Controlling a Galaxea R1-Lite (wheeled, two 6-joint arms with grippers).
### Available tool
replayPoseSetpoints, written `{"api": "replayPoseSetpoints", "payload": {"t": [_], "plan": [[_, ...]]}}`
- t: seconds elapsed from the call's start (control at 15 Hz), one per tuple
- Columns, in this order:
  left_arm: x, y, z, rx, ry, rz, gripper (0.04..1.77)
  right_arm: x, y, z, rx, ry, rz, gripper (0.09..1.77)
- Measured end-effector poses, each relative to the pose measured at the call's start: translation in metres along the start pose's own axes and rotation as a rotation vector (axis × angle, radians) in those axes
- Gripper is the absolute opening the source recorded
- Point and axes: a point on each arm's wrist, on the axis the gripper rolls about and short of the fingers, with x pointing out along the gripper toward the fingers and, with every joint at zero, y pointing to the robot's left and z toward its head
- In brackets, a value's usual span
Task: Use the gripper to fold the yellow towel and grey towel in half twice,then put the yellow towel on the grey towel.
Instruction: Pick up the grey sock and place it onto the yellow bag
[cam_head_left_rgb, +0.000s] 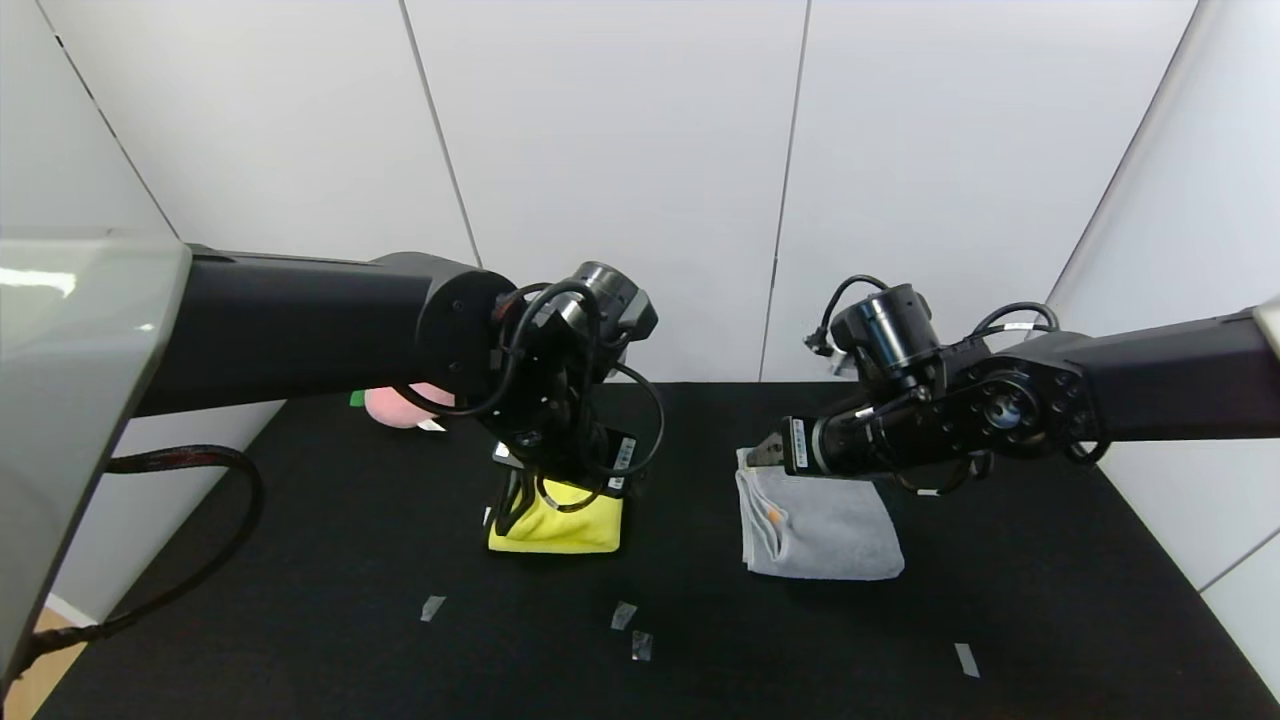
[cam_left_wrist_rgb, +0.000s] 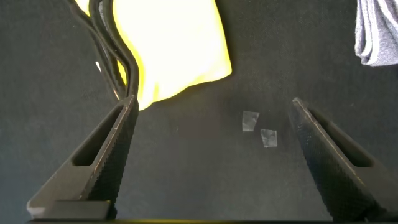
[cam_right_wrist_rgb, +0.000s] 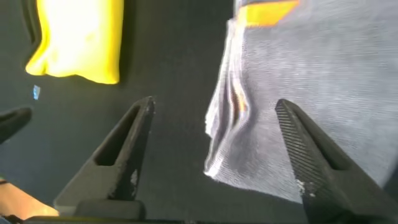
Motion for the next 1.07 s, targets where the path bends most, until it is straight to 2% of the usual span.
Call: {"api": "replayPoseSetpoints", "payload": {"t": [0.2, 0.33, 0.53, 0.6, 0.67, 0.87, 1.07], "plan": [[-0.002, -0.005, 0.000, 0.007, -0.008, -0.011, 1.72, -0.013, -0.005, 0.001, -0.024, -0.012, -0.014, 1.52], [-0.005, -0.013, 0.000, 0.020, -0.011, -0.064, 1.72, -0.020, -0.016, 0.000, -0.050, -0.013, -0.035, 1.56], [-0.011, -0.023, 0.006, 0.013, 0.006, -0.272, 1.72, -0.029, -0.037, 0.000, -0.053, -0.003, -0.050, 1.61], [-0.009, -0.025, 0.009, -0.010, 0.020, -0.331, 1.72, -0.031, -0.047, 0.001, -0.034, 0.006, -0.037, 1.62], [-0.004, -0.028, 0.010, -0.044, 0.037, -0.363, 1.72, -0.033, -0.057, 0.002, -0.010, 0.012, -0.023, 1.63], [0.018, -0.037, 0.011, -0.126, 0.091, -0.377, 1.72, -0.032, -0.083, 0.002, 0.077, 0.032, -0.033, 1.66], [0.040, -0.054, 0.010, -0.216, 0.149, -0.405, 1.72, -0.021, -0.095, -0.003, 0.157, 0.061, -0.058, 1.67]]}}
